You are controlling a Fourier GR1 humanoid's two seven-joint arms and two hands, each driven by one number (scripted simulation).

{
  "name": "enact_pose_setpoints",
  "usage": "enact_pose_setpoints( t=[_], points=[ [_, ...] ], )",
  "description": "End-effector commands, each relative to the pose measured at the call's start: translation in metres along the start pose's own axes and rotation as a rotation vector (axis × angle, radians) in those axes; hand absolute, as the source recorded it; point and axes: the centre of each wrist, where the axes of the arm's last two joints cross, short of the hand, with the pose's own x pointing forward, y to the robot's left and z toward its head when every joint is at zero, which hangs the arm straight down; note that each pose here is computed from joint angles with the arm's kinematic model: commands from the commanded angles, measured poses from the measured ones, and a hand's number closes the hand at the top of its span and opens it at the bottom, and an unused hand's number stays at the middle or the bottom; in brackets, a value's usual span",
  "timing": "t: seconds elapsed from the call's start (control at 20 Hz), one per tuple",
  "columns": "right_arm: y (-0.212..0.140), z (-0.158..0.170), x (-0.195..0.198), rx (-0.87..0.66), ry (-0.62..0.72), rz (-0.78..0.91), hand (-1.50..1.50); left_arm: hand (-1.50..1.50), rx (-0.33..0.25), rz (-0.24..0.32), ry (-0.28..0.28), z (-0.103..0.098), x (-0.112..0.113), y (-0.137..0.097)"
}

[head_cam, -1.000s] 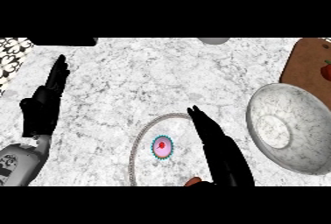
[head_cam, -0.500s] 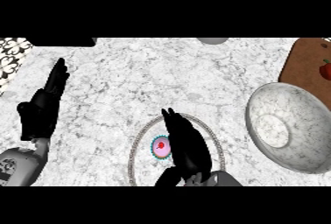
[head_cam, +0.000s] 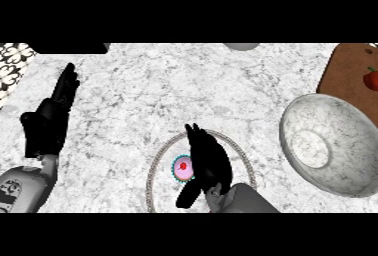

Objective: Pick the cupcake from the placemat and place it in the bowl

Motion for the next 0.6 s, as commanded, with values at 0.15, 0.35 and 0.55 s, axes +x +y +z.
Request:
enact_pose_setpoints(
  t=[0.15, 0.35, 0.55],
  points=[
    [0.013, -0.022, -0.004, -0.004, -0.001, -0.015, -1.50, 0.00, -0.002, -0.017, 0.003, 0.011, -0.010, -0.012],
    [0.024, -0.031, -0.004, 0.006, 0.014, -0.017, -1.50, 0.00, 0.011, -0.006, -0.005, 0.010, 0.012, -0.002],
    [0.033, -0.041, -0.007, 0.006, -0.050, 0.122, 1.50, 0.00, 0.001, -0.003, -0.006, 0.013, -0.003, -0.006]
  ],
)
